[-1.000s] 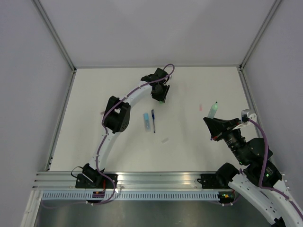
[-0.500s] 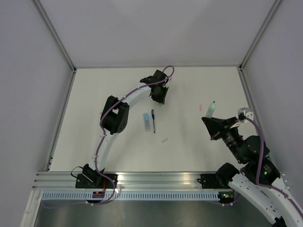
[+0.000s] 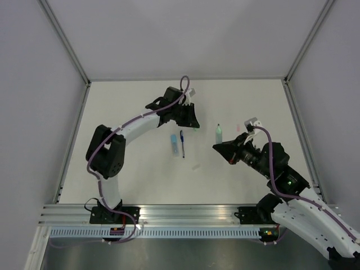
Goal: Insert the pens into the pen caps
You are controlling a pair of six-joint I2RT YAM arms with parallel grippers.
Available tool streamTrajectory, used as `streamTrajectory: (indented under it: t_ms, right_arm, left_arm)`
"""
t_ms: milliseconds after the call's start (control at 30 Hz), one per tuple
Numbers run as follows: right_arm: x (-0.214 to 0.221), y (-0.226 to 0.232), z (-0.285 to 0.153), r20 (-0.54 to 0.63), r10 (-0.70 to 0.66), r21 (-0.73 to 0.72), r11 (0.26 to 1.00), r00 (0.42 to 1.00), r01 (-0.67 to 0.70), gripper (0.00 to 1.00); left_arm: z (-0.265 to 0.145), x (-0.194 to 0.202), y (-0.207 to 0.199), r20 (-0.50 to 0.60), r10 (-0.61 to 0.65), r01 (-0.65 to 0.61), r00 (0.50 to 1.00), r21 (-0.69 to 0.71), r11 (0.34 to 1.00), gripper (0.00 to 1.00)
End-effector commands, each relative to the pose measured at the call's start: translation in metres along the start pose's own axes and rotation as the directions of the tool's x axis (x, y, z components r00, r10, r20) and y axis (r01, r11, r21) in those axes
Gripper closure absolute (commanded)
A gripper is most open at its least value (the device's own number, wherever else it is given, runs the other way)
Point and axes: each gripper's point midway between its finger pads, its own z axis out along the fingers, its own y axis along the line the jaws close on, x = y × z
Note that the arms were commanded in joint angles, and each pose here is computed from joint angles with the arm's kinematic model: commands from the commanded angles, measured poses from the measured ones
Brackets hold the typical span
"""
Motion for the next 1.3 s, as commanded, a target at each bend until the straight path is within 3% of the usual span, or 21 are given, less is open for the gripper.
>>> streamTrajectory:
  t_ms: [0, 167, 233, 333, 567, 833, 1267]
  right_arm:
    - [0.015, 0.029, 0.013, -0.050, 0.026, -0.190, 0.981, 0.998, -0.035, 1.00]
    - [0.013, 0.048, 0.012, -0.001, 0.067, -0.315, 0.947, 0.998, -0.064, 1.00]
    - [0.015, 0.055, 0.010, -0.007, 0.082, -0.359, 0.930, 0.997, -0.079, 1.00]
    - [0.014, 0.060, 0.008, 0.005, 0.089, -0.388, 0.918, 0.996, -0.080, 1.00]
    - [0.011, 0.075, 0.002, 0.043, 0.087, -0.480, 0.876, 0.995, -0.055, 1.00]
    - [0.011, 0.079, 0.006, 0.034, 0.074, -0.490, 0.870, 0.997, -0.048, 1.00]
    - [0.014, 0.079, 0.016, 0.024, 0.077, -0.491, 0.870, 0.997, -0.055, 1.00]
  left_arm:
    - [-0.069, -0.053, -0.095, 0.251, -0.016, -0.076, 0.968, 0.353, 0.932, 0.98]
    - [-0.128, -0.037, -0.143, 0.321, -0.085, -0.130, 0.943, 0.592, 0.796, 0.98]
    - [-0.166, -0.038, -0.170, 0.416, -0.048, -0.263, 0.908, 0.656, 0.707, 0.98]
    - [-0.196, -0.029, -0.187, 0.455, -0.063, -0.315, 0.888, 0.704, 0.636, 0.98]
    - [-0.235, -0.017, -0.201, 0.549, -0.150, -0.393, 0.822, 0.738, 0.549, 0.98]
    - [-0.251, -0.023, -0.212, 0.593, -0.188, -0.430, 0.783, 0.734, 0.525, 0.98]
    - [-0.250, -0.018, -0.217, 0.604, -0.169, -0.451, 0.779, 0.726, 0.519, 0.98]
